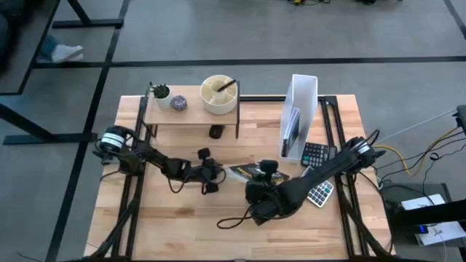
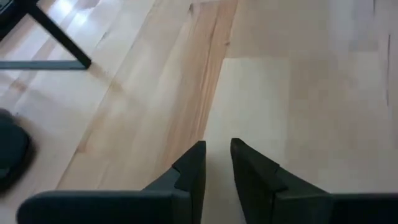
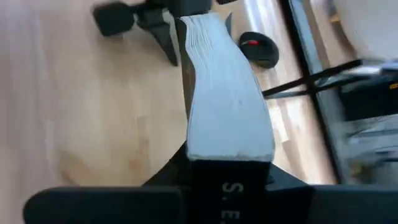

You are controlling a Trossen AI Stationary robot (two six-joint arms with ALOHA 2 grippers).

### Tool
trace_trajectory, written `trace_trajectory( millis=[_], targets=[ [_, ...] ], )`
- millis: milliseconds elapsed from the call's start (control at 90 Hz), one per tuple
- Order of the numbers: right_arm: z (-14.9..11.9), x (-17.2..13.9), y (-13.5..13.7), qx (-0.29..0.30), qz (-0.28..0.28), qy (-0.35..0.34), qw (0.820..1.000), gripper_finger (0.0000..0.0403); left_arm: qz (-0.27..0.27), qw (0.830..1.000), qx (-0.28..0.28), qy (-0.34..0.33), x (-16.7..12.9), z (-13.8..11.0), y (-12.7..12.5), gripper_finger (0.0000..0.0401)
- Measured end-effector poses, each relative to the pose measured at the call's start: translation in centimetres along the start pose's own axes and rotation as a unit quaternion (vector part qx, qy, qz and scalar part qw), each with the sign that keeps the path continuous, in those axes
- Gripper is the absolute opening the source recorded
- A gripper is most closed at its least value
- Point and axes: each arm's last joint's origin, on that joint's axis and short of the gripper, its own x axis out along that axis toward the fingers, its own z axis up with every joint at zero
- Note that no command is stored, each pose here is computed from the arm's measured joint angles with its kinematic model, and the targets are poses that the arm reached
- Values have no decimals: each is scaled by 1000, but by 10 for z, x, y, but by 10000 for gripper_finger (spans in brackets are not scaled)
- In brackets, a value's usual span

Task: Stock shelves
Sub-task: Put the black book into the white file holder

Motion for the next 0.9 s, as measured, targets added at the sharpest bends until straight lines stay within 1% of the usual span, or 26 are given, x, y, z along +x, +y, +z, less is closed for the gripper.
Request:
trace_trajectory(
  millis=[122, 233, 289, 344, 444, 500, 633, 789, 900],
  targets=[
    [-4, -32, -30, 73, 55, 36, 995, 33, 3, 1000, -8, 0, -1, -2, 1, 61],
    [-16, -58, -59, 154, 91, 76, 981, 33, 4, 1000, -9, 0, -1, -3, 1, 63],
    [-23, -71, -75, 198, 92, 83, 972, 33, 5, 1000, -10, -1, -1, -3, 1, 64],
    [-31, -82, -89, 248, 80, 89, 961, 34, 5, 1000, -10, -2, -1, -3, 1, 63],
    [-47, -99, -113, 339, 51, 97, 934, 42, 5, 1000, -11, -2, -1, -2, 1, 61],
    [-52, -105, -122, 379, 53, 88, 920, 43, 5, 1000, -11, -3, -1, -2, 1, 62],
    [-64, -115, -143, 432, 49, 51, 899, 36, 5, 1000, -11, -3, -1, -2, 1, 65],
    [-76, -123, -163, 458, 44, 18, 888, 33, 6, 1000, -12, -3, -1, -2, 2, 62],
    [-84, -133, -178, 472, 52, -6, 880, 38, 5, 1000, -13, -3, -1, -2, 2, 62]
  ],
)
